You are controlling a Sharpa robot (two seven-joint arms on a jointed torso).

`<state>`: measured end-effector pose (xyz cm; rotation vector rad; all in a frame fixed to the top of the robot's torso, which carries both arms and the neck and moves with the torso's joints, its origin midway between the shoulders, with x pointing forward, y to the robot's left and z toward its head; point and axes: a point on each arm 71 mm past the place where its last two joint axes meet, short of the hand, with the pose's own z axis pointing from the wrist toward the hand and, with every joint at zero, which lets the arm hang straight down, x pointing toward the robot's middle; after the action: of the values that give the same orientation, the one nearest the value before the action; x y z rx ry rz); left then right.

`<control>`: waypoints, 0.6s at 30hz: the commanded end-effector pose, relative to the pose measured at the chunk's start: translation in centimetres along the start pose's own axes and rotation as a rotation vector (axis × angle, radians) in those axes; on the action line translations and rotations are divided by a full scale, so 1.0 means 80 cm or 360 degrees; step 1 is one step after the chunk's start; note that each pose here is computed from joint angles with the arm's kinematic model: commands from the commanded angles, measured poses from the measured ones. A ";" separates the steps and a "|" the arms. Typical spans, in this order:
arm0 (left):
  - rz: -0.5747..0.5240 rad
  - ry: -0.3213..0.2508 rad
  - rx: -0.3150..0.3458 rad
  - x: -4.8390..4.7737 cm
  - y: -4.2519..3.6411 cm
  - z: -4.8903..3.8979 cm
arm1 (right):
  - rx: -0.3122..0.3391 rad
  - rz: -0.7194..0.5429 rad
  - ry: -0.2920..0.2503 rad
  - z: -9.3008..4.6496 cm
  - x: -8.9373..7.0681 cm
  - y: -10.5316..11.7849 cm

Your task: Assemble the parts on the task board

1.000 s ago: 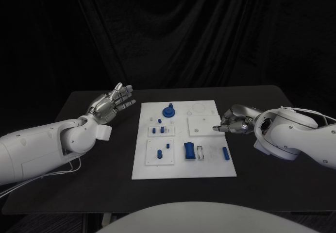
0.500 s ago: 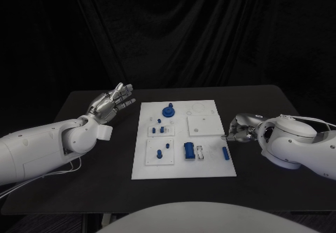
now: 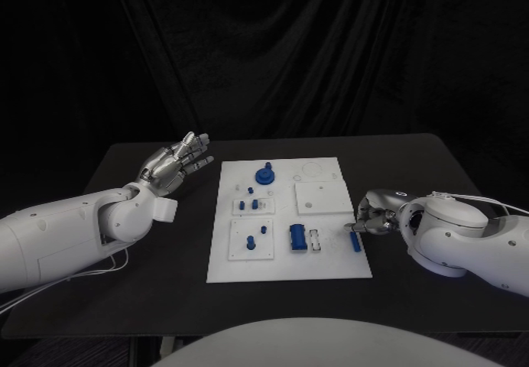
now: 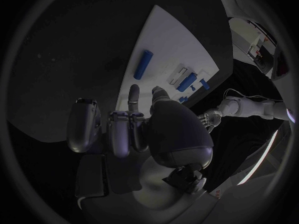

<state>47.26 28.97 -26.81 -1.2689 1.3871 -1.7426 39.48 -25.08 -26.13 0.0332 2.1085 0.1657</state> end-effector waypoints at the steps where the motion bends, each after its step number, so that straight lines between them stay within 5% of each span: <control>1: -0.0005 0.0014 0.0012 0.003 0.0012 0.001 | 0.0026 -0.0007 0.0012 0.000 0.004 0.000; 18: -0.0016 0.0017 -0.0027 0.002 0.0082 -0.002 | 0.0058 -0.0038 0.0102 0.003 0.021 -0.001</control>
<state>47.00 28.90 -27.41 -1.2830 1.4057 -1.7346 38.96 -24.82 -27.45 0.0259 2.1536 0.1510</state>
